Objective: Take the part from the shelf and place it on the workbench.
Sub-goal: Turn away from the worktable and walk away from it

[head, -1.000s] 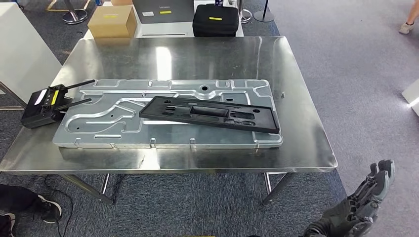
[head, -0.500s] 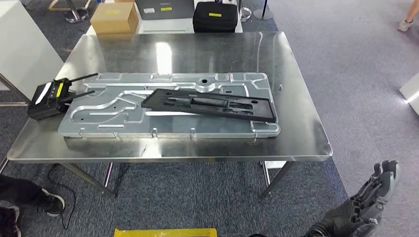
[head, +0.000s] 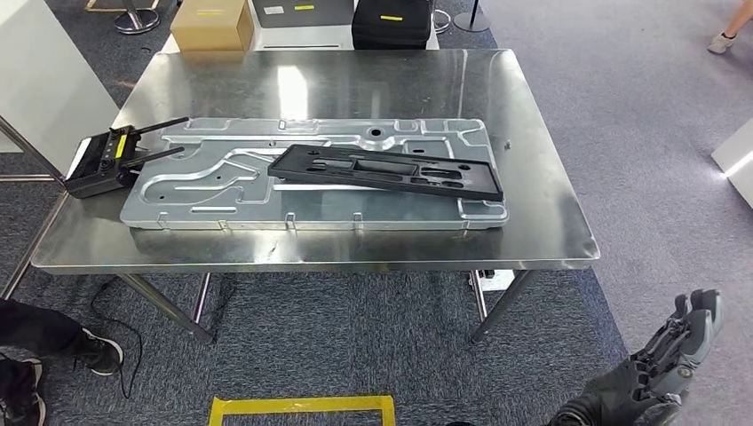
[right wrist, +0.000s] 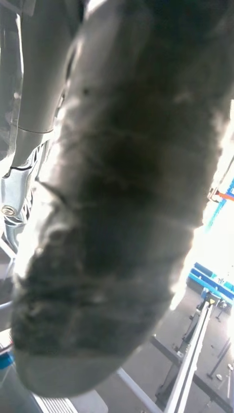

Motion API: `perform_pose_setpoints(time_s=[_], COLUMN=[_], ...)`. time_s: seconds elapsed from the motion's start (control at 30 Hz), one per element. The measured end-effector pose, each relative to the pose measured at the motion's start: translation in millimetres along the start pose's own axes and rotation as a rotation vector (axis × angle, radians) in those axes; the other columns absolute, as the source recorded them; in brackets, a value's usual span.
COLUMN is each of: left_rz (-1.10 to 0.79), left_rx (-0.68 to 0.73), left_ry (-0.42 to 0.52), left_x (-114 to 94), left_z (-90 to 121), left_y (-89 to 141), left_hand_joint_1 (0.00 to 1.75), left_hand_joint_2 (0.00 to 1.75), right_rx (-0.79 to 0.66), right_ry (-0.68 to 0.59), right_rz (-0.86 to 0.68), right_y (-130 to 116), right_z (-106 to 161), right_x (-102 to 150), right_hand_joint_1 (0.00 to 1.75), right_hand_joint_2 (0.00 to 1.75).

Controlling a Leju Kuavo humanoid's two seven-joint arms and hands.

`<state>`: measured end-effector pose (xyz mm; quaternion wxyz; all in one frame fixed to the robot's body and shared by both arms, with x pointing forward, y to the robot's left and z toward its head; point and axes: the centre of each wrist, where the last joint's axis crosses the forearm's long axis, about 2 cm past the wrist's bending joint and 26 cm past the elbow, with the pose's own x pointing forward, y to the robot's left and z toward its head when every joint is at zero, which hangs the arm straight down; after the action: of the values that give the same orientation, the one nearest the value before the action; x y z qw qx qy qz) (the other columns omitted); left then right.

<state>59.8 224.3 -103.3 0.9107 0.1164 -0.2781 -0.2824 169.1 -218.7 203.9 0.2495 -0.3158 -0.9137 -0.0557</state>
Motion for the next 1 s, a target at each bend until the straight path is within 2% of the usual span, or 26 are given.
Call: perform_pose_setpoints(time_s=[1.0], left_rz=[-0.006], left_rx=[-0.002], left_ry=[0.003], left_x=[-1.3], left_z=[-0.6], left_y=[2.0], left_hand_joint_1=[0.00], left_hand_joint_2=[0.00], right_rx=[-0.003], right_ry=[0.019], right_rz=[-0.010], right_y=[-0.2], right_z=[2.1], right_x=[-0.8], right_hand_joint_1=[0.00], right_hand_joint_2=[0.00])
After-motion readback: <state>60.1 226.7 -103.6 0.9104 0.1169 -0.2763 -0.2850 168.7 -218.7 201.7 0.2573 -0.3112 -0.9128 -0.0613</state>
